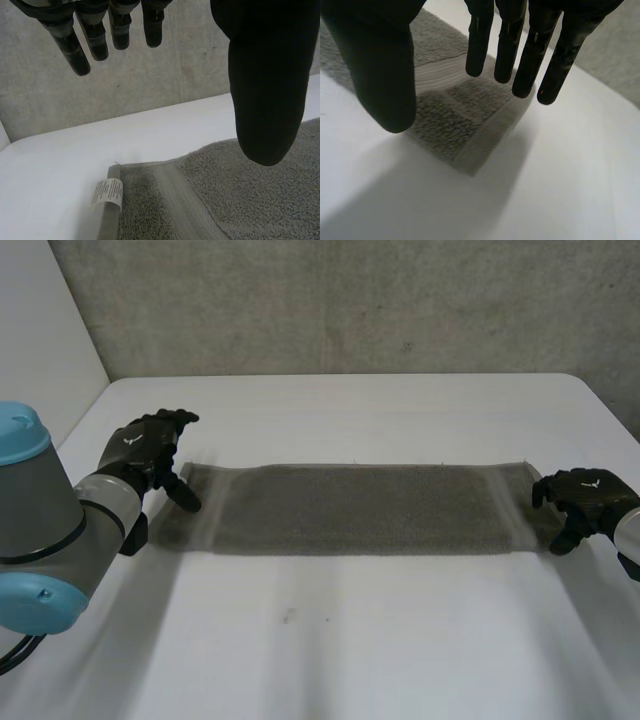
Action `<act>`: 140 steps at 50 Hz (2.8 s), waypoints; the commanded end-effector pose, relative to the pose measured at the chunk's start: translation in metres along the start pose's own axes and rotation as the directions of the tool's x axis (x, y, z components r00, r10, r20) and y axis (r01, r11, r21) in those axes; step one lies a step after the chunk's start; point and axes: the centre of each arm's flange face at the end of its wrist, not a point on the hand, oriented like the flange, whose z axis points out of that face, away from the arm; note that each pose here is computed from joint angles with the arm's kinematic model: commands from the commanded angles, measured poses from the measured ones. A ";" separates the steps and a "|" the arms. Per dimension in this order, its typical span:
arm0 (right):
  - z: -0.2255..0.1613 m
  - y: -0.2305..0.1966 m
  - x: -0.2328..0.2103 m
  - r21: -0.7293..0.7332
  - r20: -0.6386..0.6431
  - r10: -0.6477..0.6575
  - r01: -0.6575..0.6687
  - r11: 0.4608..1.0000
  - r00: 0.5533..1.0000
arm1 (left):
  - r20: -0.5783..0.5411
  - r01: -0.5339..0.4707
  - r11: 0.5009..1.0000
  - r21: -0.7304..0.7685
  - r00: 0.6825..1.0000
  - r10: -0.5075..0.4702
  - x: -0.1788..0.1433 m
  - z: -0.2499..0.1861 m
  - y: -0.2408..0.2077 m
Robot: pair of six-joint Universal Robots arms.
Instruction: Fold the towel.
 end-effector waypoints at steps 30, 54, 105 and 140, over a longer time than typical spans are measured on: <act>0.012 0.023 0.078 -0.193 -0.368 -0.256 0.196 0.962 0.894 | 0.003 -0.003 1.000 0.013 1.000 0.003 -0.001 -0.003 -0.003; -0.011 -0.121 -0.190 0.513 -0.110 -0.577 0.543 0.664 0.809 | 0.006 -0.004 1.000 0.022 1.000 0.003 0.000 -0.007 -0.006; -0.010 -0.004 -0.108 0.083 0.159 0.036 -0.050 0.995 0.987 | -0.239 -0.107 0.994 0.011 0.965 0.106 0.094 0.004 0.037; -0.050 -0.067 -0.310 0.493 0.392 -0.503 0.285 0.822 0.770 | -0.021 -0.157 0.980 0.120 0.987 0.160 0.041 -0.034 -0.020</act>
